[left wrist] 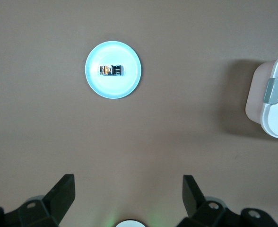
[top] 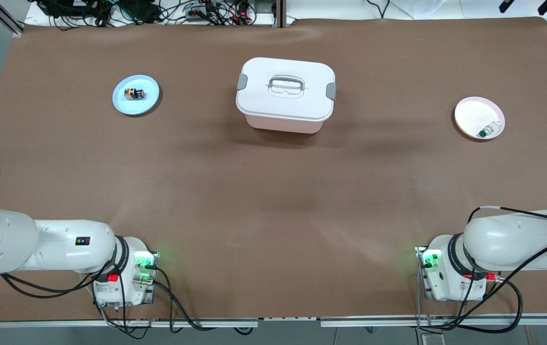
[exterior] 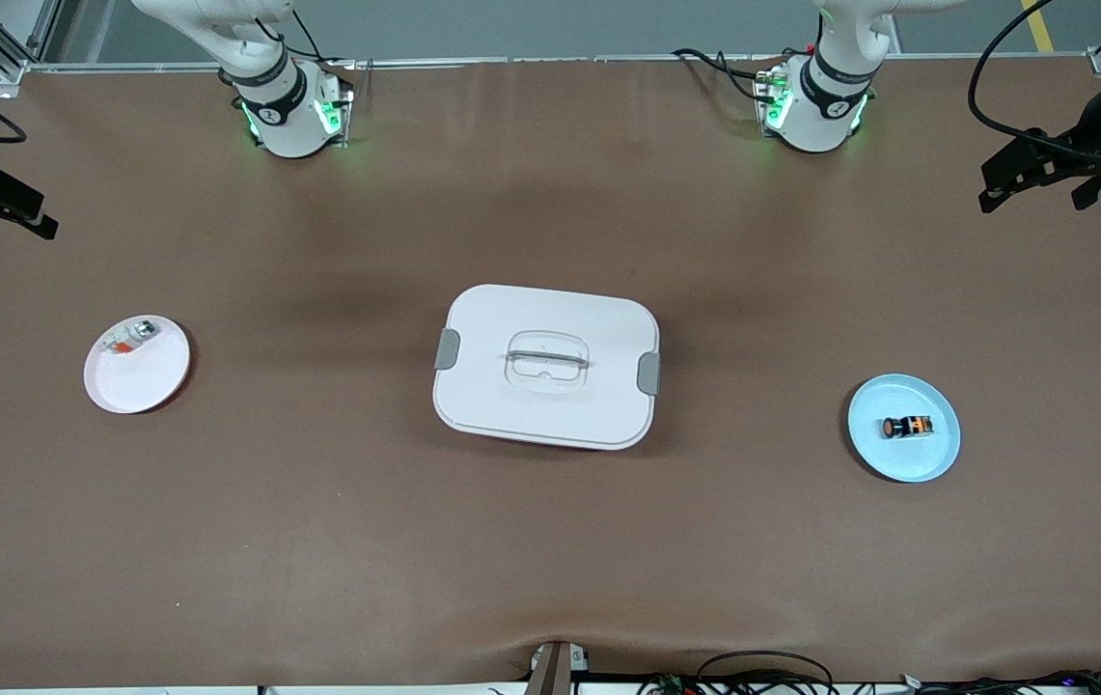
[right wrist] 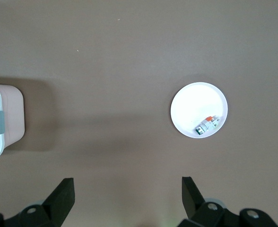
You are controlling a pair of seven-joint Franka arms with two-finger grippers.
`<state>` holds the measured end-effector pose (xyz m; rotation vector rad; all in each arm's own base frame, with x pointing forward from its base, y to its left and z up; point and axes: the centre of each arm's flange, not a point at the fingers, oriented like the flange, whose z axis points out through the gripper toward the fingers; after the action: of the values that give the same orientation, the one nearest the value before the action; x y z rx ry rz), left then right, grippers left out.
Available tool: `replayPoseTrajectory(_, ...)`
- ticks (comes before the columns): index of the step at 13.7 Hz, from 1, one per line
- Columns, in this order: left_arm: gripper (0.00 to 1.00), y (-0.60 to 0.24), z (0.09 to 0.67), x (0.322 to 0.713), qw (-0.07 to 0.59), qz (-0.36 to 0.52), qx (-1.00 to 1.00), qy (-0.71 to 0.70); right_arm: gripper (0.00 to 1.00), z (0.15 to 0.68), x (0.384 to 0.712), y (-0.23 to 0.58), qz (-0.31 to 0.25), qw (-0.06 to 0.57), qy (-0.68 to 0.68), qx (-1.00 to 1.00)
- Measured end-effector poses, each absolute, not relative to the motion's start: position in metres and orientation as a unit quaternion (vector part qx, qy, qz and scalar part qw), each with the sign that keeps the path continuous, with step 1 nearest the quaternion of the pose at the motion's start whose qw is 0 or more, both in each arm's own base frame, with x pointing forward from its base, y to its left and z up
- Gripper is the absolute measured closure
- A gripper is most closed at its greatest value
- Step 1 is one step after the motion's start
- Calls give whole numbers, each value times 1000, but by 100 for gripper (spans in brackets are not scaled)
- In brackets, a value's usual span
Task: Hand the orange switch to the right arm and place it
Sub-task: 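Reach the left gripper down to the orange switch on the blue plate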
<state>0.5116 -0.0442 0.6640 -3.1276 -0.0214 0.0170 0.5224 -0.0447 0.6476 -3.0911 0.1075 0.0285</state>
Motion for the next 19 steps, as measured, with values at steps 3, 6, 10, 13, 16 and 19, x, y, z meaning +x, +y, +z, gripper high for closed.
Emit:
replayPoseTrajectory(3, 0, -44, 664, 512, 7, 5, -1000, -7, 0, 648, 522, -45, 9, 24, 34, -999)
replayPoseTrajectory(6, 0, -43, 658, 516, 7, 12, -1000, -8, 0, 648, 522, -47, 9, 24, 30, -999)
replayPoseTrajectory(10, 0, -18, 615, 545, 5, 21, -999, -29, 0, 647, 522, -48, 9, 25, 27, -999)
replayPoseTrajectory(13, 0, 4, 553, 570, 2, 4, -999, -33, 0, 647, 522, -48, 9, 25, 27, -999)
replayPoseTrajectory(16, 0, 22, 476, 586, 6, -9, -1000, -22, 0, 647, 522, -48, 10, 25, 27, -999)
replayPoseTrajectory(19, 0, 50, 412, 604, 4, -13, -1000, -6, 0, 647, 522, -48, 10, 25, 27, -999)
